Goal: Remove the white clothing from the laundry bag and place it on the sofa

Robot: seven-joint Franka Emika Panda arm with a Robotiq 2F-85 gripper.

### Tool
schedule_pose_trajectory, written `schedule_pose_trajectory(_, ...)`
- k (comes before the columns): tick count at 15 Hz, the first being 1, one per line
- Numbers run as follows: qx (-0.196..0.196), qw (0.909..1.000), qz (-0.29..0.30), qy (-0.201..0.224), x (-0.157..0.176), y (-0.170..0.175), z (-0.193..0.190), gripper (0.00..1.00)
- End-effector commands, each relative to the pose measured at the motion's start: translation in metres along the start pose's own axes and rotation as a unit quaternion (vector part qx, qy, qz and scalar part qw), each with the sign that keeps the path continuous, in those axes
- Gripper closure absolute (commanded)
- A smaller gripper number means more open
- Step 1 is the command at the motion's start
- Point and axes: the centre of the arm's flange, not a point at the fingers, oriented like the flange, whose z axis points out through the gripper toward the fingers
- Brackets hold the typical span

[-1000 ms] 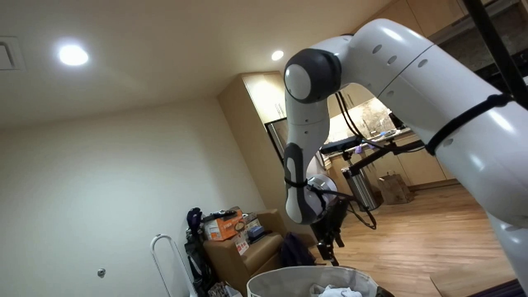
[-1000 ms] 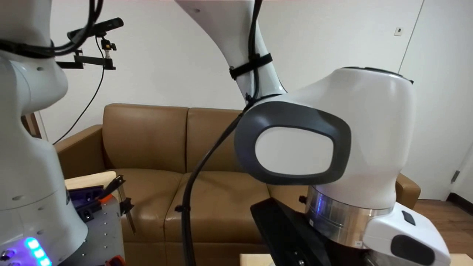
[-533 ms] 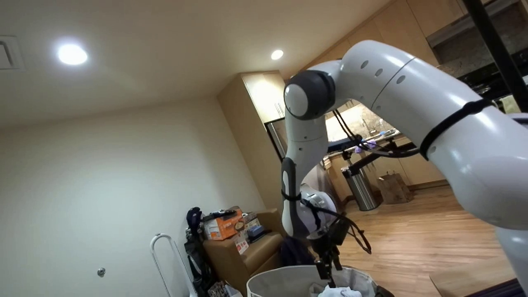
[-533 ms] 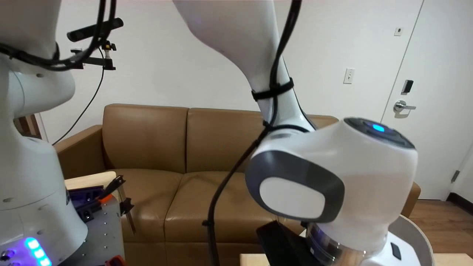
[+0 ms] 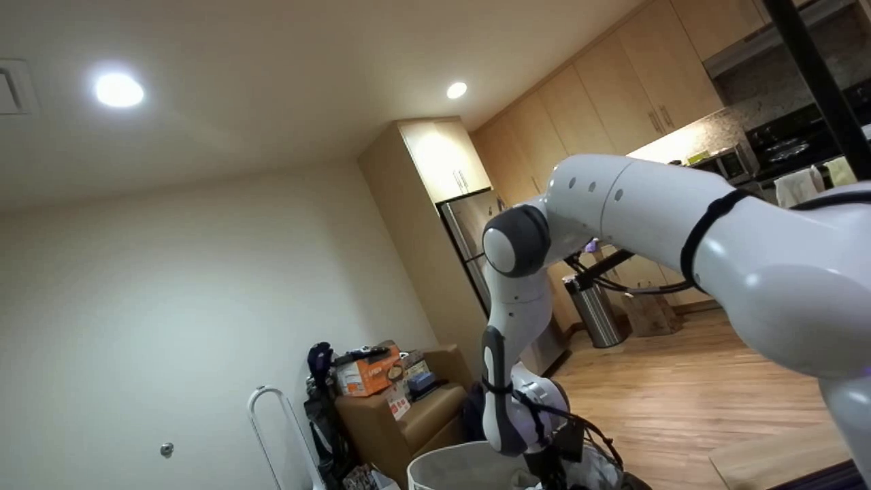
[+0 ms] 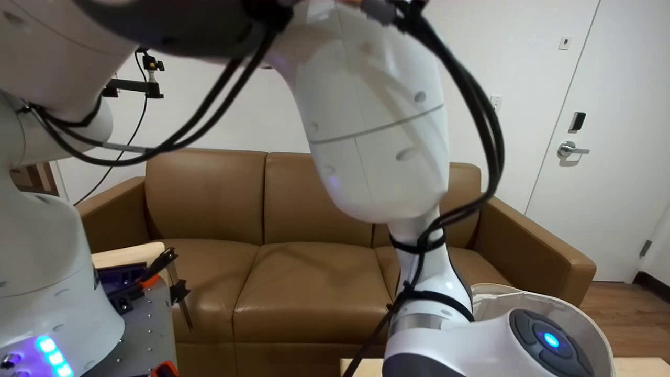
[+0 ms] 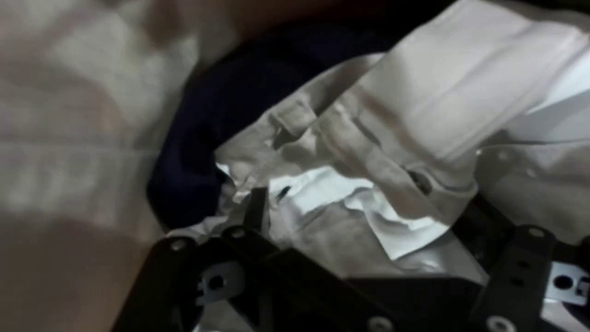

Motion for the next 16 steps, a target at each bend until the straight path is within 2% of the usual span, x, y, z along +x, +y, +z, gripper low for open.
schedule_pose_trajectory(1, 0.062, 0.9957, -0.065, 0.024, 0.033, 0.017, 0.058, 0.0)
schedule_pose_trajectory(2, 0.083, 0.9944, -0.061, 0.025, 0.036, 0.016, 0.065, 0.25)
schedule_pose_trajectory(3, 0.106, 0.9921, -0.062, 0.027, 0.04, 0.02, 0.068, 0.26)
schedule_pose_trajectory(7, 0.192, 0.9806, -0.04, -0.009, 0.04, 0.032, 0.049, 0.51)
schedule_pose_trajectory(10, 0.22, 0.974, -0.038, -0.04, 0.043, 0.026, 0.038, 0.7)
schedule_pose_trajectory(12, 0.218, 0.9731, -0.037, -0.066, 0.044, 0.027, 0.038, 0.82)
schedule_pose_trajectory(13, 0.232, 0.969, -0.035, -0.077, 0.044, 0.027, 0.037, 0.89)
schedule_pose_trajectory(16, 0.247, 0.9657, -0.03, -0.074, 0.049, 0.029, 0.025, 0.87)
